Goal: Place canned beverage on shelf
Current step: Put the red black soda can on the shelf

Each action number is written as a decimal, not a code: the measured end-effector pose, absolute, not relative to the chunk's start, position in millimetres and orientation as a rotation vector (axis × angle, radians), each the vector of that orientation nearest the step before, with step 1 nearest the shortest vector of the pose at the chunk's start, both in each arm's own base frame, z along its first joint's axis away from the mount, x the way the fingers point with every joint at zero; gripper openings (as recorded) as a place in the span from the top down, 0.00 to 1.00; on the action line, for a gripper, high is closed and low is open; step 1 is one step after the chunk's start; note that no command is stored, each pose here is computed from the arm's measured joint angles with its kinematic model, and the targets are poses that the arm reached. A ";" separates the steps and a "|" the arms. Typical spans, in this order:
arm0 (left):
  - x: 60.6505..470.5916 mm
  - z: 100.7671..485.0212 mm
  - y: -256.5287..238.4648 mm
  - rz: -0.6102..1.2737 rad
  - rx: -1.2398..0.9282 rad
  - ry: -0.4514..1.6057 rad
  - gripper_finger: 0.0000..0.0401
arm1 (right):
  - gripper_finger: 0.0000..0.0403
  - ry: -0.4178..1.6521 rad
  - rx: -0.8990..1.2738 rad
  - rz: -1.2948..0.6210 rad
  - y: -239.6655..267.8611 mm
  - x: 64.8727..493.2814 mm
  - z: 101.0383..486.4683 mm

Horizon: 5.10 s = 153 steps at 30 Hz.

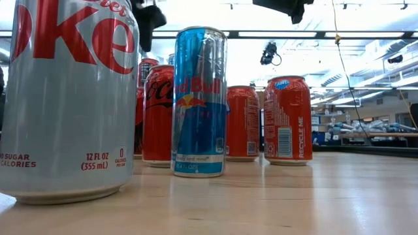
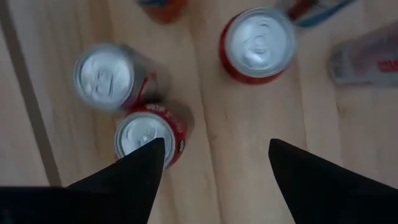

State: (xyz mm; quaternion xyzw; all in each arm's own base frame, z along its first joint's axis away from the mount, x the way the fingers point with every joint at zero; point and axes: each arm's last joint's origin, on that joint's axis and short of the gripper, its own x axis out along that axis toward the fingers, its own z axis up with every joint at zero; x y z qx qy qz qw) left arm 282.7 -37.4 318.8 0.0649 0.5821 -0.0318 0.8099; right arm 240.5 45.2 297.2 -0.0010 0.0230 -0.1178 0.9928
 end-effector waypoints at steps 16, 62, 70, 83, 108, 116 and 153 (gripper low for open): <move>275.8 268.0 -21.7 0.179 0.021 1.277 0.15 | 0.54 0.029 0.004 -0.232 46.5 240.7 298.6; 321.5 249.8 -84.4 -0.096 0.028 1.003 0.03 | 0.54 0.029 -0.004 -0.233 47.3 244.4 296.3; 320.4 247.9 -88.4 -0.091 0.090 1.007 0.03 | 0.54 0.027 -0.005 -0.240 45.6 244.9 296.4; 312.1 267.9 -101.3 -0.219 0.276 1.069 0.03 | 0.54 0.028 -0.005 -0.240 45.6 244.9 296.3; 304.5 279.1 -6.5 0.021 0.196 1.354 0.03 | 0.54 0.029 -0.004 -0.235 45.7 244.9 296.2; 304.5 279.1 -0.6 0.013 0.206 1.357 0.03 | 0.54 0.029 -0.003 -0.233 45.8 244.9 296.2; 299.4 234.2 4.6 0.165 -0.053 1.372 0.23 | 0.54 0.022 -0.001 -0.229 46.7 244.8 296.9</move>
